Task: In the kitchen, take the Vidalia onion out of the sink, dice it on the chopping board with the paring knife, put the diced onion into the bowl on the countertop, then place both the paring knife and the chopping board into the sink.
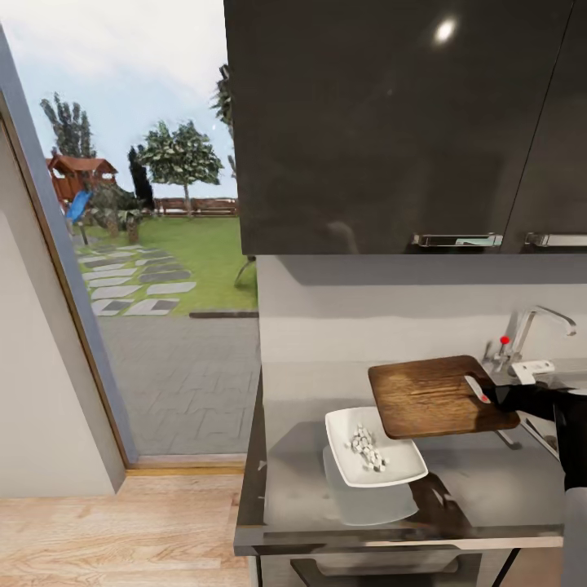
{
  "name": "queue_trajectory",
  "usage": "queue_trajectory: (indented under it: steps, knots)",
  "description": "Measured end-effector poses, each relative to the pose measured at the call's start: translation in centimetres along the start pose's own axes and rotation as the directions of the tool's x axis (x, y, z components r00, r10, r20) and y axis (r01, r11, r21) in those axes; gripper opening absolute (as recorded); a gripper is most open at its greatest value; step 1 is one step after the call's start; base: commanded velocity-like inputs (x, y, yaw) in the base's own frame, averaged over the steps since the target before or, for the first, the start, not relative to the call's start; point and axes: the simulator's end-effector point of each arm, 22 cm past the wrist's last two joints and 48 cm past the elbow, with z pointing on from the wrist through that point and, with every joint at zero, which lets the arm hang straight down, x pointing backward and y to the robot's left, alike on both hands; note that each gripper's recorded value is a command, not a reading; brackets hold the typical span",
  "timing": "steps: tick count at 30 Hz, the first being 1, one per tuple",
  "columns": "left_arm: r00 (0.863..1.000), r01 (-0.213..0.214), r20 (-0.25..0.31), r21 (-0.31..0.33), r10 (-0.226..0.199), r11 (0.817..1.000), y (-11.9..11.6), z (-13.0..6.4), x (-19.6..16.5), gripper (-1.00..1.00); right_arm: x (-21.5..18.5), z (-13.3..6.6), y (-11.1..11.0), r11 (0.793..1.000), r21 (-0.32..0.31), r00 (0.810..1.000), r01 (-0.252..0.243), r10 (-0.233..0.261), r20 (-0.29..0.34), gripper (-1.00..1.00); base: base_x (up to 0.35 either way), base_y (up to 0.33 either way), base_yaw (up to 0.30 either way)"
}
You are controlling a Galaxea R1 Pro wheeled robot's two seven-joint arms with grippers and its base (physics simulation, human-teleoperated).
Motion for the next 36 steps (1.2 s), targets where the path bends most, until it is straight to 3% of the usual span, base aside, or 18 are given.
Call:
queue_trajectory:
  steps: [9, 16, 22, 31, 36]
  knots:
    - [1.0, 0.0, 0.0, 0.001, 0.0, 1.0, -0.1, 0.0, 0.0, 1.0, 0.1, 0.1, 0.1, 1.0, -0.004, 1.0, -0.003, 0.003, 0.002, -1.0, -0.036, 0.0, 0.0]
    - [1.0, 0.0, -0.001, 0.001, 0.0, 1.0, -0.1, 0.0, 0.0, 1.0, 0.1, 0.2, 0.1, 1.0, -0.003, 1.0, -0.003, 0.003, 0.002, -1.0, -0.275, -0.045, 0.0]
    - [1.0, 0.001, -0.002, 0.001, -0.001, 1.0, -0.2, 0.0, 0.1, 1.0, 0.1, 0.1, 0.2, 1.0, -0.004, 1.0, -0.004, 0.004, 0.002, -1.0, -0.243, -0.174, 0.0]
    - [1.0, 0.001, -0.003, -0.001, -0.001, 1.0, 0.0, 0.0, 0.1, 1.0, 0.2, 0.1, 0.0, 1.0, 0.006, 1.0, -0.006, 0.006, 0.0, -1.0, -0.027, -0.274, 0.0]
    - [1.0, 0.001, -0.004, -0.002, -0.001, 1.0, 0.0, 0.0, 0.1, 1.0, 1.2, -0.5, -3.9, 0.99, 0.126, 0.998, -0.066, 0.065, 0.006, -1.0, 0.0, -0.303, 0.0]
